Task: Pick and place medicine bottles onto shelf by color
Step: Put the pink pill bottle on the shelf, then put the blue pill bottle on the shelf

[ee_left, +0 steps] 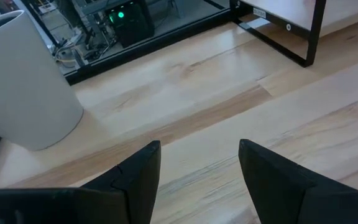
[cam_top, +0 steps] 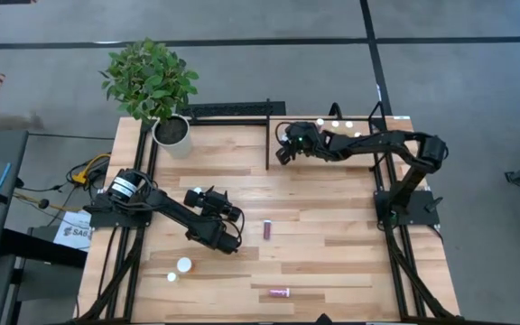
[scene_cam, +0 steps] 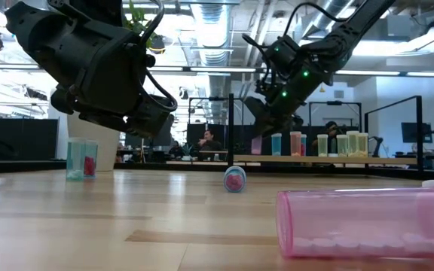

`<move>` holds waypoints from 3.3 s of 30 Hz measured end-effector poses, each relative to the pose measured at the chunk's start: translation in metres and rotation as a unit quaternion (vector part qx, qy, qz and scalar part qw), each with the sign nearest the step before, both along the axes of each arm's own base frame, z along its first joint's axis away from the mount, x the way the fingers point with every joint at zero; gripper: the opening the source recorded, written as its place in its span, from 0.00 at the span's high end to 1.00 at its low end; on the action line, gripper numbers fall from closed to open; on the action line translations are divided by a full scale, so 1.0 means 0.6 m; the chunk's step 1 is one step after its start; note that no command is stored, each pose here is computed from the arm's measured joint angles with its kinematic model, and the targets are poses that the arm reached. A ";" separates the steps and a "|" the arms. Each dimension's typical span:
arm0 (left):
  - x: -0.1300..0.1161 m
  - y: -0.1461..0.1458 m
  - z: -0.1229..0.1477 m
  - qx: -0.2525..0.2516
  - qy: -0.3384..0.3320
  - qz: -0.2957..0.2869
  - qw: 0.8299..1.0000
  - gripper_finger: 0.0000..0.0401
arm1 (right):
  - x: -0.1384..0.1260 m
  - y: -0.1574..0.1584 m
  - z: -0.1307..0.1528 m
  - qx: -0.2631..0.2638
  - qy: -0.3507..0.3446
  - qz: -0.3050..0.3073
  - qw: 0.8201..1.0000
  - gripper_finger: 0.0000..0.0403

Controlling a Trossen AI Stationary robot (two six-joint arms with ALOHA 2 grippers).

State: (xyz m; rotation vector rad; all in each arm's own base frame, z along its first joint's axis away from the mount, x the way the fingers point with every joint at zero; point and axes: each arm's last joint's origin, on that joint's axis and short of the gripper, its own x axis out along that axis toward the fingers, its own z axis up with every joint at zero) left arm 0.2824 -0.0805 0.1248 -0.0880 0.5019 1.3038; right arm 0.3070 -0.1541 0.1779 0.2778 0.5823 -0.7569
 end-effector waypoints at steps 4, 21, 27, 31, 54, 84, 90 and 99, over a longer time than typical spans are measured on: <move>0.000 0.000 0.000 0.000 0.000 0.000 1.000 0.49 | -0.004 -0.008 0.000 0.000 0.000 -0.008 1.000 0.66; 0.004 -0.001 0.000 -0.005 -0.014 0.001 1.000 0.49 | -0.014 -0.026 -0.001 0.001 0.001 -0.025 1.000 0.66; 0.009 -0.003 0.004 -0.007 -0.016 -0.002 1.000 0.49 | -0.008 -0.024 -0.011 0.005 0.005 -0.025 1.000 0.66; 0.016 -0.005 0.010 -0.005 -0.003 -0.012 1.000 0.49 | -0.004 -0.019 -0.012 0.006 0.000 -0.024 1.000 0.66; 0.023 -0.001 0.011 -0.011 -0.016 -0.006 1.000 0.49 | -0.017 -0.045 -0.011 0.003 -0.009 -0.047 0.999 0.66; 0.023 -0.002 0.010 -0.014 -0.017 -0.005 1.000 0.49 | -0.075 0.014 0.148 -0.002 -0.132 -0.017 0.991 0.47; 0.022 -0.003 0.007 -0.042 0.002 0.000 0.999 0.49 | -0.100 0.068 0.189 0.062 -0.166 0.044 0.983 0.50; 0.041 -0.008 0.036 -0.077 0.091 -0.078 0.990 0.49 | -0.129 0.174 0.200 0.153 -0.120 0.105 0.975 0.52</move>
